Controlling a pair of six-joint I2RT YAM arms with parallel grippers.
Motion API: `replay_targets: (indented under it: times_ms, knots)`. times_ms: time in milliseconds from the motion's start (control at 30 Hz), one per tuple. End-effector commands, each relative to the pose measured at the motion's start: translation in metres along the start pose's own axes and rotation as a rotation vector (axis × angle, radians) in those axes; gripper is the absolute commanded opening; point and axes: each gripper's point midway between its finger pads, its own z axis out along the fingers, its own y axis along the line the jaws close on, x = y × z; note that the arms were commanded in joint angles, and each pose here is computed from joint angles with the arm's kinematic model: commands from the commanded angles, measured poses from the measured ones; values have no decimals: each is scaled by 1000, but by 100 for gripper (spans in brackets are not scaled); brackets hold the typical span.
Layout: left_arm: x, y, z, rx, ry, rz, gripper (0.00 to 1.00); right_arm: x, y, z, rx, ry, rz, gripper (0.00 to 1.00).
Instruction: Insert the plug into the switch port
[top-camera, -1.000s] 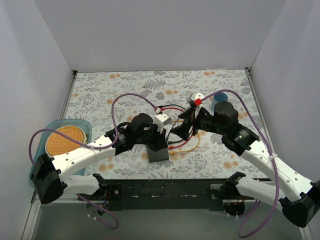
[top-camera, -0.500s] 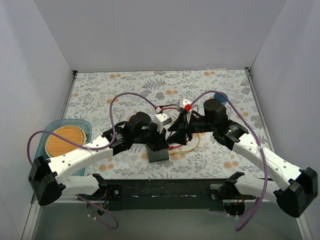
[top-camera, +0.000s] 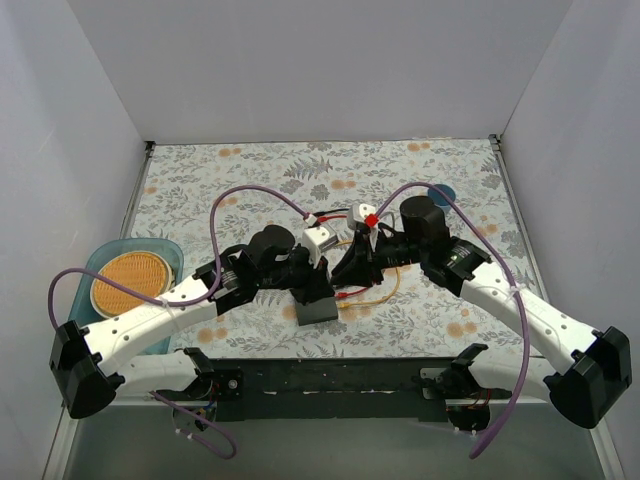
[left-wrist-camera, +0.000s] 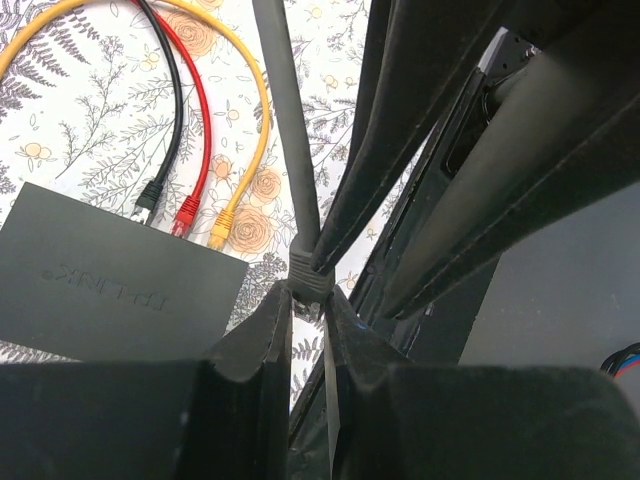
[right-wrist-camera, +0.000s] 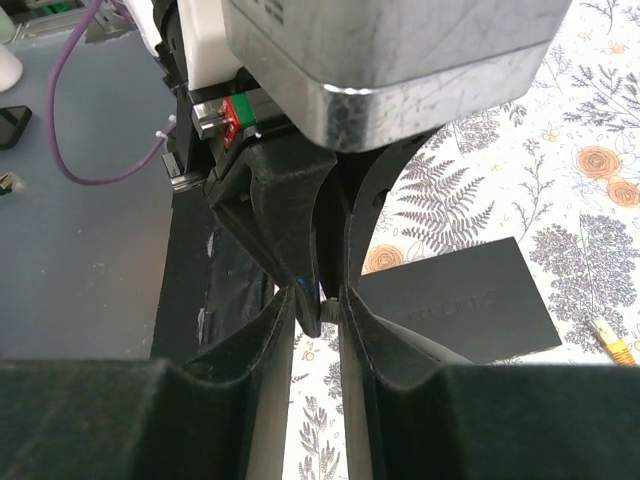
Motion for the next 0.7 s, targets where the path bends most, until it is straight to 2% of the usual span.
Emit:
replay_targets:
  times_ms: [0, 200, 433, 600, 667]
  knots:
    - [-56, -20, -24, 46, -198, 79, 0, 23, 8, 4, -42, 90, 66, 29]
    - [-68, -21, -32, 34, -240, 91, 0, 39, 4, 8, -15, 158, 88, 26]
    - [-85, -17, -54, -25, -355, 96, 3, 51, 0, 12, 24, 208, 104, 22]
    - [-92, -19, -69, -35, -412, 121, 3, 56, -2, 12, 42, 241, 108, 25]
    - [-91, -19, -68, -34, -401, 134, 0, 56, -3, 12, 47, 246, 107, 27]
